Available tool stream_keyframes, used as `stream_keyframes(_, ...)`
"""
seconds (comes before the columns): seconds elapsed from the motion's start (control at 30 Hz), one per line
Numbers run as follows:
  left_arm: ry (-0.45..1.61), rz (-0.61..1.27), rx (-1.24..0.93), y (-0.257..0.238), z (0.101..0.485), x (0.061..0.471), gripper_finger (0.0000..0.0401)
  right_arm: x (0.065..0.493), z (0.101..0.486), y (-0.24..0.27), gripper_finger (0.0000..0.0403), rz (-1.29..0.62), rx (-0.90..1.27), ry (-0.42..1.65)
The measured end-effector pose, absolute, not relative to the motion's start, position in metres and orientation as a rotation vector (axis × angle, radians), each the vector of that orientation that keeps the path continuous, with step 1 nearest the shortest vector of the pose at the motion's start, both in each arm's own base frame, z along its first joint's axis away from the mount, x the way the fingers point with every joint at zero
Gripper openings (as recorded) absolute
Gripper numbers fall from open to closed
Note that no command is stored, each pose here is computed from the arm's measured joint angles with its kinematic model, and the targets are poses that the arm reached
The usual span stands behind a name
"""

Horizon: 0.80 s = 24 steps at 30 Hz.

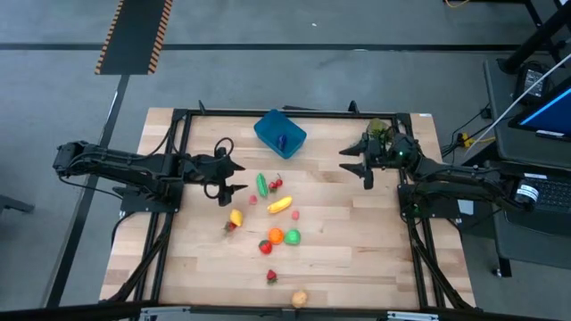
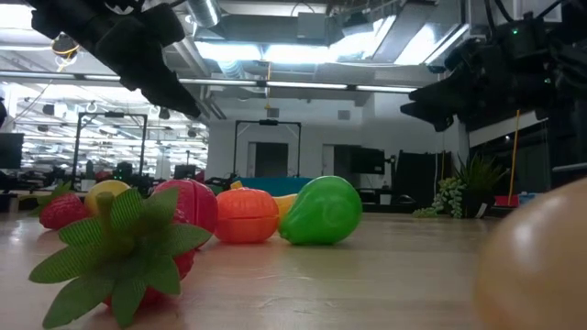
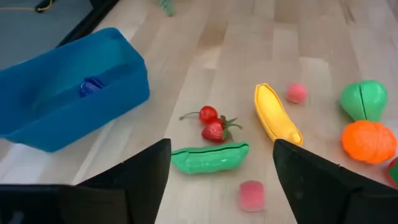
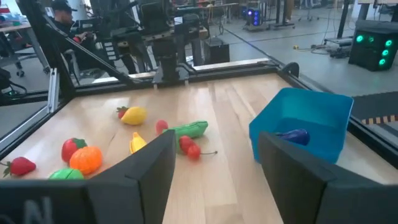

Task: Pick and placing Produce into tupperware
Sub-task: Put the pink peach into the blue bin

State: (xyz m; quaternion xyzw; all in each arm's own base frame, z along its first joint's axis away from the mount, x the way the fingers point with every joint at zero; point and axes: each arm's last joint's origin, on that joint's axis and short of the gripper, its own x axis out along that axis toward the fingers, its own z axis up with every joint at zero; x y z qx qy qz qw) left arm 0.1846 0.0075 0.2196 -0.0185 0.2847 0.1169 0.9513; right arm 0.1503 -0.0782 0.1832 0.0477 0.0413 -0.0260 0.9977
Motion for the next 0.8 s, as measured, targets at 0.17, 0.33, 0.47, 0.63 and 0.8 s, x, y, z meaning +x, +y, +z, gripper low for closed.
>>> stream_keyframes(0.17,0.587,0.216,0.032,0.007,0.22,0.185,0.0275,0.15,0.183,-0.078,0.0229,-0.052,0.096,0.085)
stream_keyframes(0.33,0.579,0.226,-0.069,0.007,0.219,0.185,0.0275,0.15,0.183,-0.078,0.0229,-0.052,0.096,0.086)
stream_keyframes(0.47,0.58,0.218,-0.064,0.005,0.219,0.185,0.0275,0.15,0.183,-0.078,0.0229,-0.052,0.094,0.086)
stream_keyframes(0.63,0.597,0.219,-0.062,0.005,0.219,0.187,0.0275,0.15,0.183,-0.078,0.0229,-0.052,0.09,0.085)
stream_keyframes(0.8,0.66,0.196,0.022,0.006,0.231,0.204,0.0275,0.15,0.184,-0.078,0.0229,-0.05,0.042,0.077)
